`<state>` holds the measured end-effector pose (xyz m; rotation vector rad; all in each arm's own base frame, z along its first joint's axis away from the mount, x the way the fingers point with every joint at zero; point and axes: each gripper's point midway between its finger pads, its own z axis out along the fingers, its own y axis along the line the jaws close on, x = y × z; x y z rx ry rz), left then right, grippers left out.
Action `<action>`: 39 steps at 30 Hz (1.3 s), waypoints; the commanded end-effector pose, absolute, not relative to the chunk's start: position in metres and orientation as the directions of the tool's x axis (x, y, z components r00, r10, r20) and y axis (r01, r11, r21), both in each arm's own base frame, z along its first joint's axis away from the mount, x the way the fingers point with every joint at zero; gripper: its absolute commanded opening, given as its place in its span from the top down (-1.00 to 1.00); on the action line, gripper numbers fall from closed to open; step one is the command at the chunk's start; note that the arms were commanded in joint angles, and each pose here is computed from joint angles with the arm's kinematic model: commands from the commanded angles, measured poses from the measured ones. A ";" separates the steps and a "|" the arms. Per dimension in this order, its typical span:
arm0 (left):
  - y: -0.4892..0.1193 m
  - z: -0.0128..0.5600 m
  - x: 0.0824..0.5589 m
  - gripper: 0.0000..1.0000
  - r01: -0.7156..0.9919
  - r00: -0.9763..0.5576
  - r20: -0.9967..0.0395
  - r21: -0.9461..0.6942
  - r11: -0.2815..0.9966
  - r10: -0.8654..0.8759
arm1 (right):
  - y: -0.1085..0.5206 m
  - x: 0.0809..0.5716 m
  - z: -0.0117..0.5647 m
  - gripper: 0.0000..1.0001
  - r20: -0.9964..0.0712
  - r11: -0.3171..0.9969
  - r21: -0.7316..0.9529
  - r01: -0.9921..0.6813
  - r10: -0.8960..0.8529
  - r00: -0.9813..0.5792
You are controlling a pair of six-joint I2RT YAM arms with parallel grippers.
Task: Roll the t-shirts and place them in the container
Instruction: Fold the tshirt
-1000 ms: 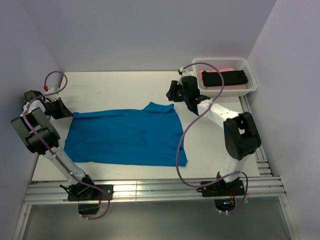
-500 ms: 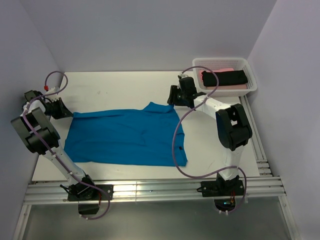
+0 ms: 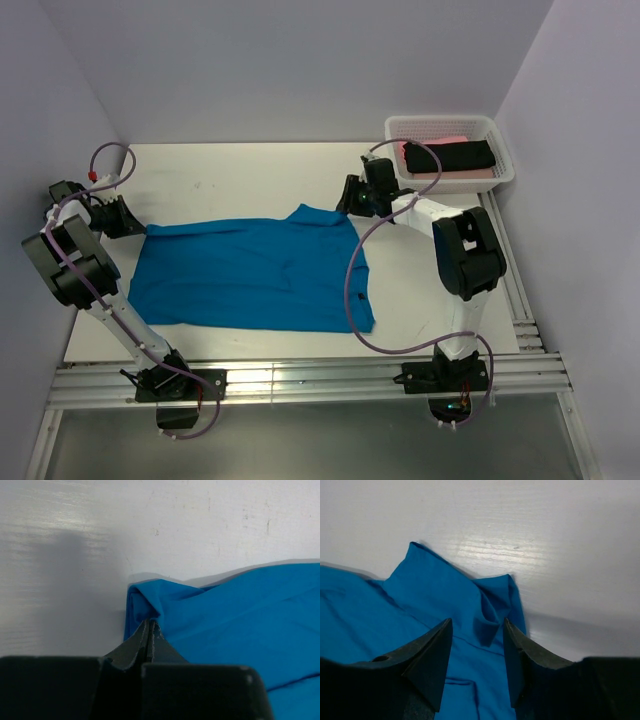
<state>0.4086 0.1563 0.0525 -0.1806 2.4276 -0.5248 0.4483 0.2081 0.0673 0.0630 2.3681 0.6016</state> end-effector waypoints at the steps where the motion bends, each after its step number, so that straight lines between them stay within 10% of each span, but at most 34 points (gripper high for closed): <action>1: 0.159 0.071 0.416 0.99 0.045 -0.757 -0.613 -0.395 0.917 -0.227 | 0.217 0.460 0.085 -0.04 -0.643 0.858 0.485 -0.168 0.219 -0.734; 11: 0.160 0.071 0.415 0.99 0.043 -0.757 -0.613 -0.392 0.919 -0.226 | 0.224 0.457 0.086 0.23 -0.615 0.824 0.530 -0.201 0.210 -0.760; 19: 0.160 0.070 0.416 0.99 0.042 -0.758 -0.611 -0.391 0.919 -0.226 | 0.221 0.466 0.087 1.00 -0.637 0.837 0.506 -0.211 0.198 -0.745; 39: 0.163 0.071 0.413 0.99 0.039 -0.757 -0.618 -0.366 0.930 -0.212 | 0.206 0.465 0.174 1.00 -0.838 0.843 0.394 -0.366 0.167 -0.519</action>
